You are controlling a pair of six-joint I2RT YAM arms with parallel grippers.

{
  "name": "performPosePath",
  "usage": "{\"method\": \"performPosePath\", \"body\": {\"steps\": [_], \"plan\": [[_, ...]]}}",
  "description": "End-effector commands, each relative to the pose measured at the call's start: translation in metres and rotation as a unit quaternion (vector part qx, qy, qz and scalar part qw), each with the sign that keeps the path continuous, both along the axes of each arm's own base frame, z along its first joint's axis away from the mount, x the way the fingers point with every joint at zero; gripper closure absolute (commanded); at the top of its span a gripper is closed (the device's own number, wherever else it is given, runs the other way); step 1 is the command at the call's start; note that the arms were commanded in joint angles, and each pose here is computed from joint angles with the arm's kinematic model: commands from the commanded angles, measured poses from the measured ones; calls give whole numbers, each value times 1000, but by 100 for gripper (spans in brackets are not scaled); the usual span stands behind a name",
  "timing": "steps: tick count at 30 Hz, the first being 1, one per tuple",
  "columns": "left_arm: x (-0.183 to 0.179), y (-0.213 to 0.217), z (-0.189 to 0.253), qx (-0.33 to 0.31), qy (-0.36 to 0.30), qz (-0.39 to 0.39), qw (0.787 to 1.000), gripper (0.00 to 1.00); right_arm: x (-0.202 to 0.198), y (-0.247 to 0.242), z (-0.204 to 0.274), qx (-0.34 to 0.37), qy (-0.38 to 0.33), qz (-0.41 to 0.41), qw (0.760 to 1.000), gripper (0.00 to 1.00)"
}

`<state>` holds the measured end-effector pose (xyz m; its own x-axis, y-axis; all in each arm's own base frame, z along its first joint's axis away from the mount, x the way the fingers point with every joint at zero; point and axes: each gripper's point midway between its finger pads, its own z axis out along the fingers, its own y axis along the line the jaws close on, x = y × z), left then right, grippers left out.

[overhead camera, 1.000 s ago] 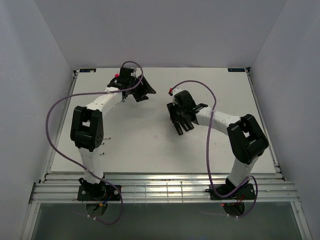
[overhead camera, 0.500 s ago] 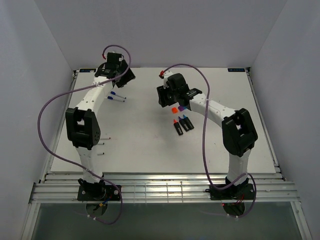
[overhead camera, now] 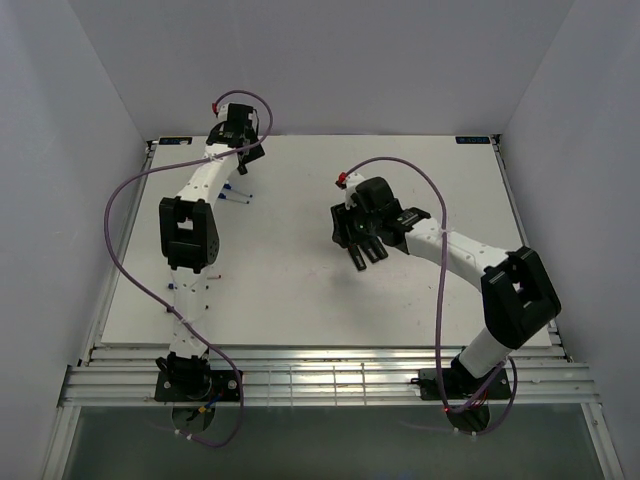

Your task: Open the pen caps

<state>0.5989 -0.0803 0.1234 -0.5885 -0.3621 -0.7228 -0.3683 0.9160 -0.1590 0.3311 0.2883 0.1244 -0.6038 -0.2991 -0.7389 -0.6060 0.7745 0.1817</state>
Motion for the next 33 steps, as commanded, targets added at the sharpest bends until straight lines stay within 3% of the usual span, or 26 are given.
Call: {"method": "performPosePath", "body": {"steps": [1,21,33], "plan": [[16,20,30,34,-45,11,998,33,-3,3,20,34,-27,4,999,44],[64,38,-14,82,-101,-9,991,31,-23,-4,34,62,-46,19,997,43],[71,44,-45,110,-95,-25,989,30,-24,-2,25,64,-41,24,997,43]]}}
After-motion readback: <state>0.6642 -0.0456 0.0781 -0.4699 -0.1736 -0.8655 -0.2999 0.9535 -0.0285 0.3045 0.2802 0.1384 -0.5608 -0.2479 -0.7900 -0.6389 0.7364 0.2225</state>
